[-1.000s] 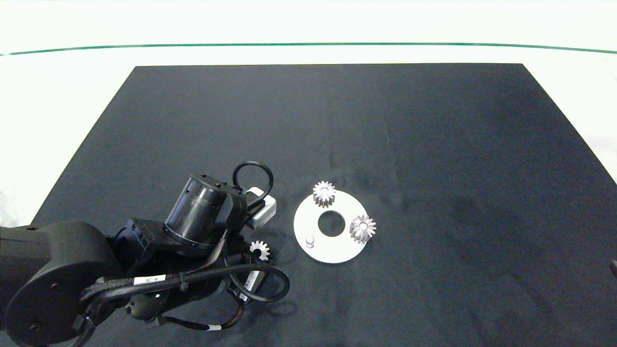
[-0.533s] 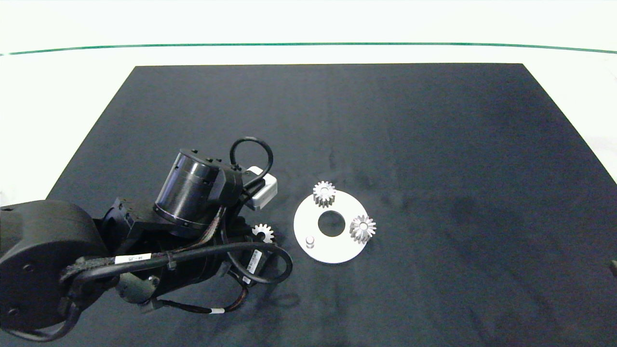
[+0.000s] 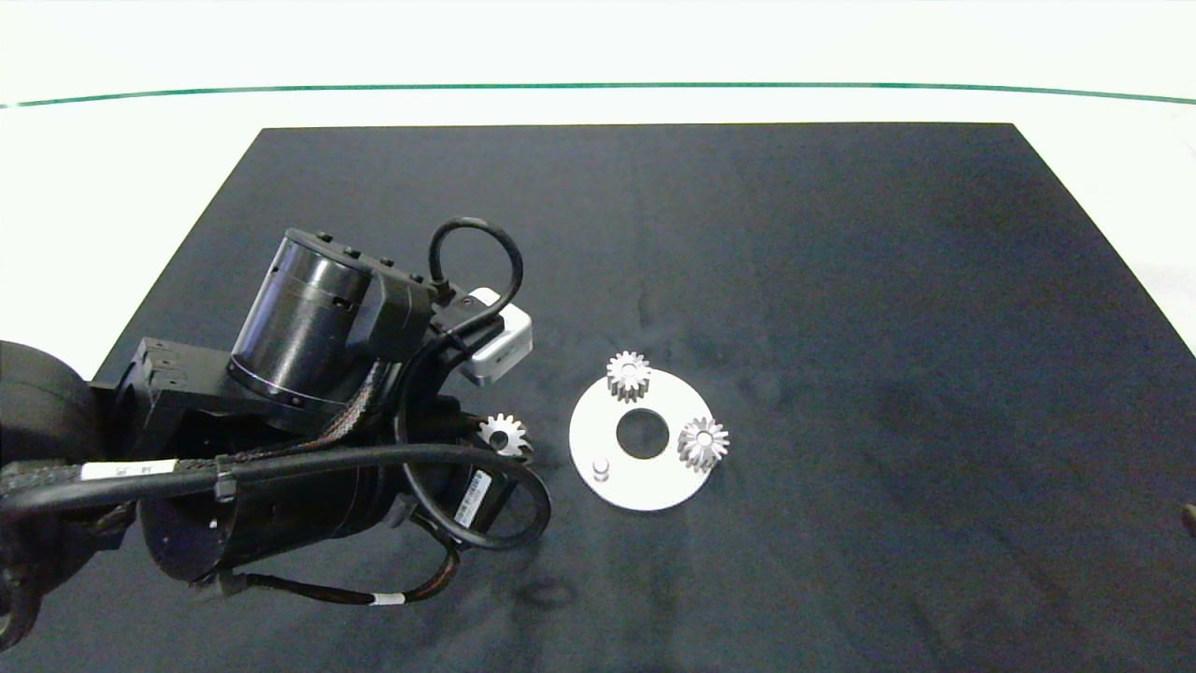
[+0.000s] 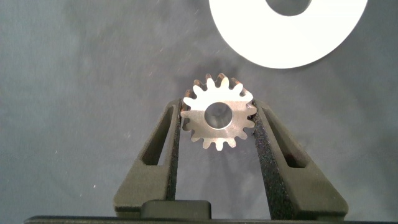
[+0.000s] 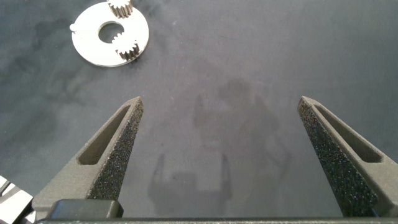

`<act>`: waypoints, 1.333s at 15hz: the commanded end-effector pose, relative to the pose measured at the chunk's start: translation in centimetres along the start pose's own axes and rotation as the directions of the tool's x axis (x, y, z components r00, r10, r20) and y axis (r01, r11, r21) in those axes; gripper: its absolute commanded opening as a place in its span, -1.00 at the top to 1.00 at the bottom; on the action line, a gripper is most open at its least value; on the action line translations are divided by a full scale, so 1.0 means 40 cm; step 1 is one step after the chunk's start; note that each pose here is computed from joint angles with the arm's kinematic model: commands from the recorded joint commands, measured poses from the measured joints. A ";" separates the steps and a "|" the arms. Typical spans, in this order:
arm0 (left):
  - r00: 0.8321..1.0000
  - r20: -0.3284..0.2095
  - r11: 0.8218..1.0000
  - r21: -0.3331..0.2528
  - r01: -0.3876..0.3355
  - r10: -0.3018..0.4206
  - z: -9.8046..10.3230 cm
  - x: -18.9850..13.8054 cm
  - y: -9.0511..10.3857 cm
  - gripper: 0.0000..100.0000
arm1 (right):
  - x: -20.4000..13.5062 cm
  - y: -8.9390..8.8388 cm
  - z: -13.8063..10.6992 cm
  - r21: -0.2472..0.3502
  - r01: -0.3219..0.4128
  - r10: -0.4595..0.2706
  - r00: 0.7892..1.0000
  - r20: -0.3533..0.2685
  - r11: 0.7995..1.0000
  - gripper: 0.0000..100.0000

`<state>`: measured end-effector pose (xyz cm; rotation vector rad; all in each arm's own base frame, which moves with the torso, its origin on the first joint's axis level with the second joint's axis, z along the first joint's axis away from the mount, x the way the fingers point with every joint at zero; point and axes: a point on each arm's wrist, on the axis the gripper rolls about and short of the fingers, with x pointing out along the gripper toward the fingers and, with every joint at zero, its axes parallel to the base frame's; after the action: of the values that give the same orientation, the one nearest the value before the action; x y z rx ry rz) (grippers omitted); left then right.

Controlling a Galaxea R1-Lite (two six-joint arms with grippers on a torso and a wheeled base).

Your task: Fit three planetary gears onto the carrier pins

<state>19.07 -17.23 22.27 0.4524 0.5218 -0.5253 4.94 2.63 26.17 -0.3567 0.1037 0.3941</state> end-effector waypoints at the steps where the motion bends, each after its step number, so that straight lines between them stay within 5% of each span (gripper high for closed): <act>1: 0.999 0.021 0.999 0.027 0.038 -0.039 0.009 -0.009 -0.032 0.50 | 0.003 0.002 -0.004 -0.005 0.000 0.000 1.000 -0.008 1.000 -1.00; 20: 0.998 -0.019 0.991 0.120 0.058 -0.056 0.044 0.107 -0.124 0.50 | 0.005 0.002 -0.002 -0.005 0.000 0.000 1.000 -0.008 1.000 -1.00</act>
<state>20.05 -23.28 20.10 0.5511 0.5162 -0.6084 5.10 2.73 26.05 -0.3613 0.1100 0.3939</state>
